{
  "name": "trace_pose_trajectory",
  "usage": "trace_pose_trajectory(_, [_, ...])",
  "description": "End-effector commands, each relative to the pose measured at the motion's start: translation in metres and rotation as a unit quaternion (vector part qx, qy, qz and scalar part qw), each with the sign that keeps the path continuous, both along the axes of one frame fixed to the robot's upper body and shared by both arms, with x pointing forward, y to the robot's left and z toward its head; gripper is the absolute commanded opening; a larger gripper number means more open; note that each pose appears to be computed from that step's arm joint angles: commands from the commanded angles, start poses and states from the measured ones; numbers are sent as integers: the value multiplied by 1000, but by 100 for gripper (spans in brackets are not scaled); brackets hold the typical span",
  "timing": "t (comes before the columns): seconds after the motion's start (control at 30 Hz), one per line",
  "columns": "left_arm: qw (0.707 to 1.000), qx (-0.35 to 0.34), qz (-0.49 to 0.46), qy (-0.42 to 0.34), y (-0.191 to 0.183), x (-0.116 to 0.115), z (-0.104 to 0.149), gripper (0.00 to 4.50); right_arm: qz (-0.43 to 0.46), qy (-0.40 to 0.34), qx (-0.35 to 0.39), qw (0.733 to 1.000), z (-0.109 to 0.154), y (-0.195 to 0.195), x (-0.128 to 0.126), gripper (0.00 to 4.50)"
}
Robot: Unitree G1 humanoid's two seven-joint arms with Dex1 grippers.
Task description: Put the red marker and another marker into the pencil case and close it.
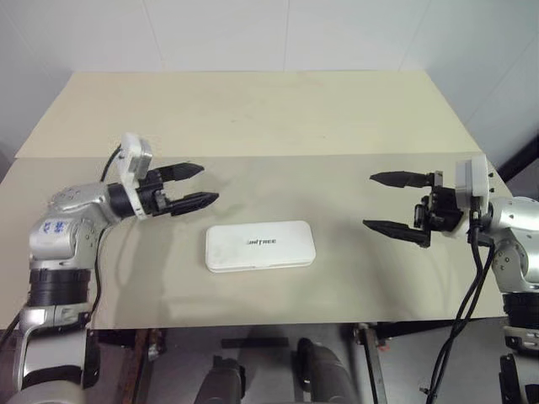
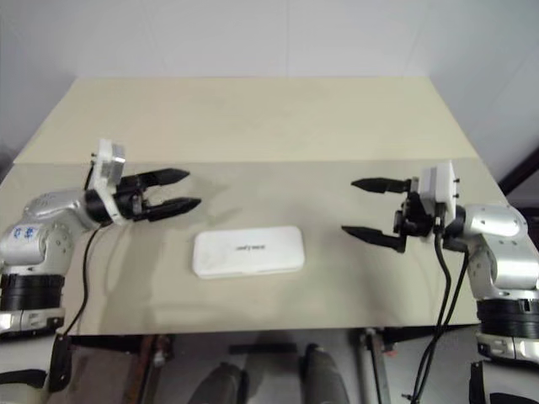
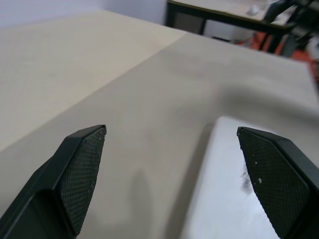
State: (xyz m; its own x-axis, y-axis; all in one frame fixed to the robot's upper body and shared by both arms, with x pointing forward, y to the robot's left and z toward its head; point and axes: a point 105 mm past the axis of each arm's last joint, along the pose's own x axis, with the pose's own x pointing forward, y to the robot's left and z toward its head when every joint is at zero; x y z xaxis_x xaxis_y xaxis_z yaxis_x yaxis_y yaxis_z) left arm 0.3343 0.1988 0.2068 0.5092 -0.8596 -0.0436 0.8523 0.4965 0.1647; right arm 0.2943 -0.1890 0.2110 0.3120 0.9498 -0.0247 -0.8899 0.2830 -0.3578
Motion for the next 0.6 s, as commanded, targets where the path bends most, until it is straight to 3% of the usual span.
trace_pose_trajectory(0.03, [994,74,34,-77,29,-9,11,449,-13,-23,2,1000,13,-7,-11,450])
trace_pose_trajectory(0.33, [976,194,54,-86,66,-17,-14,449,-27,-37,6,999,17,-8,-12,450])
trace_pose_trajectory(0.6, [974,202,28,-100,59,-14,-11,449,-28,-60,16,998,23,-4,-6,450])
